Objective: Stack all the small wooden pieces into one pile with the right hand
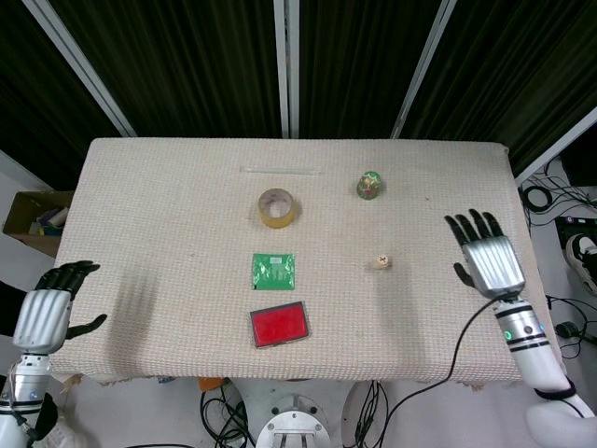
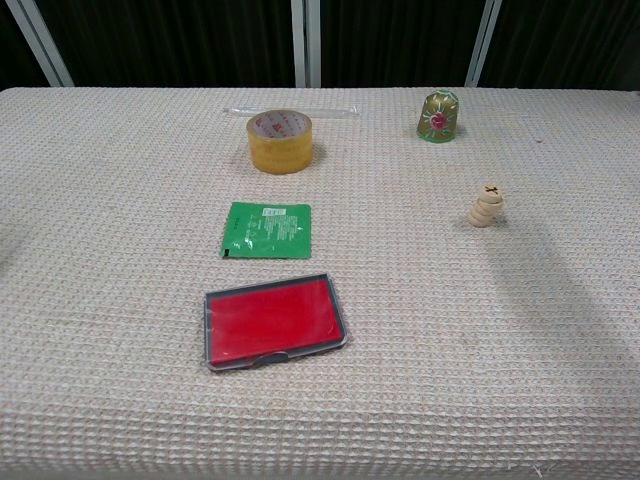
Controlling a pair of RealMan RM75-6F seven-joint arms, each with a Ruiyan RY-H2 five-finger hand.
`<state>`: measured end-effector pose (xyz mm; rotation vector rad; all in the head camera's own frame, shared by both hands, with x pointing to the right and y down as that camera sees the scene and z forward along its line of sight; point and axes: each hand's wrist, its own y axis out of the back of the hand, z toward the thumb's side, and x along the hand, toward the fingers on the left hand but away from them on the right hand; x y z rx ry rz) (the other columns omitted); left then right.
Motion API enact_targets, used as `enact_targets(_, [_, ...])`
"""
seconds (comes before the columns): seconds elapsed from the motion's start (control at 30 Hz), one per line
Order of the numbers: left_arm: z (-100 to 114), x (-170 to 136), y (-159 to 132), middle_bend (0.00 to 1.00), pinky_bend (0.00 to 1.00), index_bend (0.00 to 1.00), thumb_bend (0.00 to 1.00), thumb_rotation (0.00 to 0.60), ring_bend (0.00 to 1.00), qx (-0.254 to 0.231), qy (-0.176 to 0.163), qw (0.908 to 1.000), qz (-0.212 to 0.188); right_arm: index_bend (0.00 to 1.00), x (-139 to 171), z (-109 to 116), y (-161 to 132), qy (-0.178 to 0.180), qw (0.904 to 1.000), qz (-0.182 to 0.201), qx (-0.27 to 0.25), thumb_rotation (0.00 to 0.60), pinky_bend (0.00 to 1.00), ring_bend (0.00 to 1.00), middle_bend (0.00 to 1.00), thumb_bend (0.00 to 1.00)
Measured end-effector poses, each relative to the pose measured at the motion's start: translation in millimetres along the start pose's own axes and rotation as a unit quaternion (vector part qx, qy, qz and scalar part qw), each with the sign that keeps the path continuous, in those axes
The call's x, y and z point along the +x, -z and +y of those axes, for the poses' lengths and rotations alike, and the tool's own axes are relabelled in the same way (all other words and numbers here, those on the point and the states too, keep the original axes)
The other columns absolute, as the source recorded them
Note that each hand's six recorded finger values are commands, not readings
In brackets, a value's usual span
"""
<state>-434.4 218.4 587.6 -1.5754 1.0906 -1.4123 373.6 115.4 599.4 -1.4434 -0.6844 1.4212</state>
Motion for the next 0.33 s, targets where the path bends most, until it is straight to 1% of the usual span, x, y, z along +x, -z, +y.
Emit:
enact_targets(0.03, [1,-1,3,0.2,0.23,0.22,0.0,0.6,0.18,0.009,-0.001,0.9999,0.005,0.0,14,-1,12,0.005,0.9997,-0.017,-0.014,0.6,0.03,0.0,0.05,0.27])
enact_targets(0.1, [2,-3,7,0.2,0.22,0.22,0.0,0.6,0.18,0.023,-0.003,0.9996,0.015,0.0,35,-2,27,0.012,0.9985,-0.04,-0.037,0.6,0.0,0.0,0.04,0.28])
enact_targets(0.17, [2,-7,12,0.2,0.22,0.22,0.0,0.6,0.18,0.037,-0.001,0.9989,0.03,0.0,60,-6,42,0.019,0.9961,-0.061,-0.061,0.6,0.0,0.0,0.04,0.28])
enact_targets(0.23, [2,-12,16,0.2,0.22,0.22,0.0,0.6,0.18,0.038,0.002,0.9983,0.043,0.0,84,-11,54,0.024,0.9935,-0.076,-0.082,0.6,0.0,0.0,0.04,0.29])
enact_targets(0.33, [3,-17,15,0.2,0.22,0.22,0.0,0.6,0.18,0.037,0.0,0.9982,0.048,0.0,113,-18,65,0.026,0.9911,-0.083,-0.101,0.6,0.0,0.0,0.05,0.29])
